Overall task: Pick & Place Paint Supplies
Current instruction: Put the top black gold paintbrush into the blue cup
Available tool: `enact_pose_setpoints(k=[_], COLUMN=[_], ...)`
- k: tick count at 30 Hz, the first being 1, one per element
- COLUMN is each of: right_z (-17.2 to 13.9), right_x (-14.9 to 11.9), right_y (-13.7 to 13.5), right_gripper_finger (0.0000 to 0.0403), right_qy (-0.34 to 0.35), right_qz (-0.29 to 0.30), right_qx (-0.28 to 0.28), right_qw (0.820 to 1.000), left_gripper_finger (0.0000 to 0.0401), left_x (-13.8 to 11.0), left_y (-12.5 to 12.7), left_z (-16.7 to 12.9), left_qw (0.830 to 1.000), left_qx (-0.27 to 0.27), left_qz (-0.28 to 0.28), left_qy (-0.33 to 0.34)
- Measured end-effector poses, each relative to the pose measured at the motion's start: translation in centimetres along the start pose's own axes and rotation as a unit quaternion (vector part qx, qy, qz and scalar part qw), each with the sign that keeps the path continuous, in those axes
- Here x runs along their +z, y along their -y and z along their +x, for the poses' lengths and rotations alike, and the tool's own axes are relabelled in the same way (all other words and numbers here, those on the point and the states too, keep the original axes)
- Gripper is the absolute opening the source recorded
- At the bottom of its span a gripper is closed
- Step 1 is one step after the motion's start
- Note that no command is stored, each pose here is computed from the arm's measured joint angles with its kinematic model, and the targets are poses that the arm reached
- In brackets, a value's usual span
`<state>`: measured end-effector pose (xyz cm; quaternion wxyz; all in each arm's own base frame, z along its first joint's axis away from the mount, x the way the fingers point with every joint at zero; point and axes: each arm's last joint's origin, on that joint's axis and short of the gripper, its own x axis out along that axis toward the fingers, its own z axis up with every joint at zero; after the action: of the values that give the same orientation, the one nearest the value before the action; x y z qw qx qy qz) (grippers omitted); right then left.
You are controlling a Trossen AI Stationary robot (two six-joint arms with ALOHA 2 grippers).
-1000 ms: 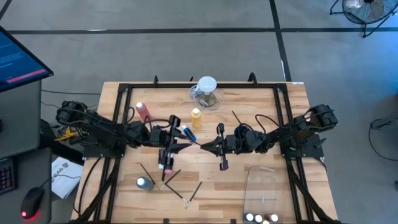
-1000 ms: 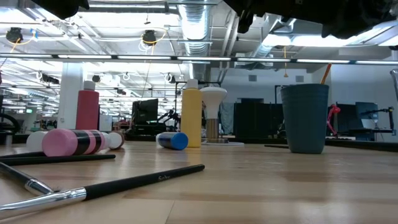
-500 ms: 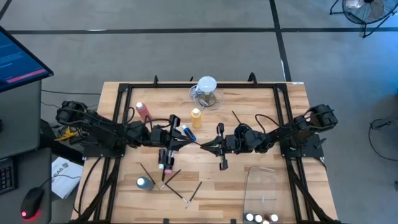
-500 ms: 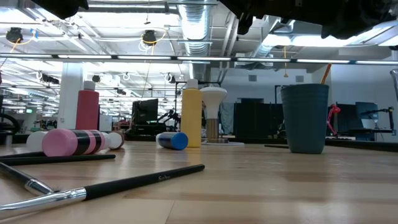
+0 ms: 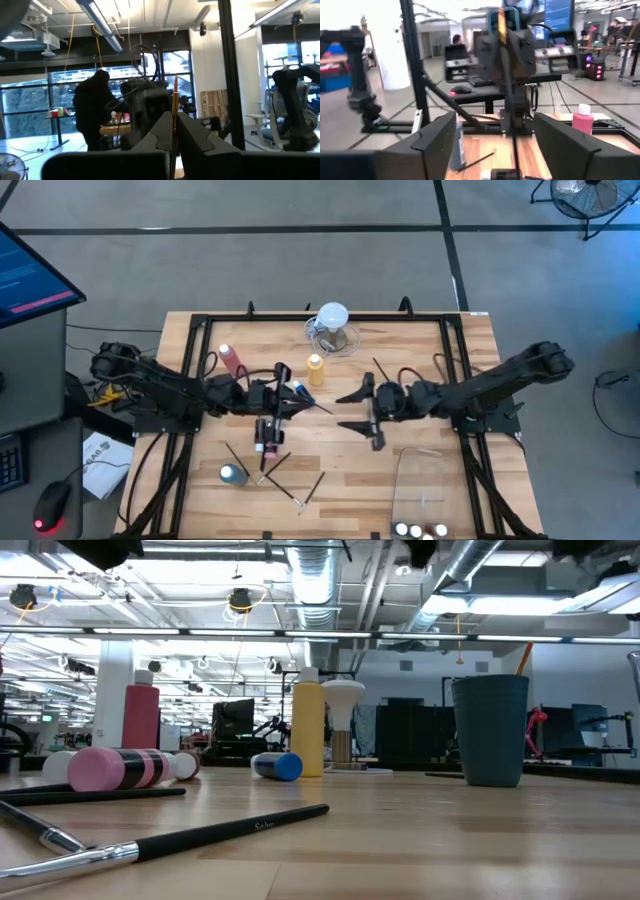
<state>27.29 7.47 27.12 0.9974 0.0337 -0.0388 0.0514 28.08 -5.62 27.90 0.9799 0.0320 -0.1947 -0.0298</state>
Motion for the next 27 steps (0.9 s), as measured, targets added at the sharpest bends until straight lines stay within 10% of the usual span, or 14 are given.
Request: enact_pose_setpoints(k=[9,19,27], right_z=[-6.4,-11.1,-12.9], right_x=[2.8,2.1,1.3], right_y=[-4.0,-5.3,-5.1], right_gripper_finger=[0.0271,0.0271,0.0272], right_qy=[-0.083,-0.149,-0.167], right_qz=[-0.058,-0.028,0.006], right_qx=[0.098,-0.123,-0.178], right_qw=[0.99,0.981,0.97], left_gripper_finger=[0.0001,0.0001,0.0001], left_x=[-5.0,-8.2,-11.5], left_y=[-1.9,-6.2,-7.2], left_z=[5.1,10.5,12.7], left_qw=[0.999,0.999,0.997], left_qx=[0.025,-0.009,-0.028], left_qz=[0.004,-0.023,-0.03], left_qy=[-0.049,-0.041,-0.069])
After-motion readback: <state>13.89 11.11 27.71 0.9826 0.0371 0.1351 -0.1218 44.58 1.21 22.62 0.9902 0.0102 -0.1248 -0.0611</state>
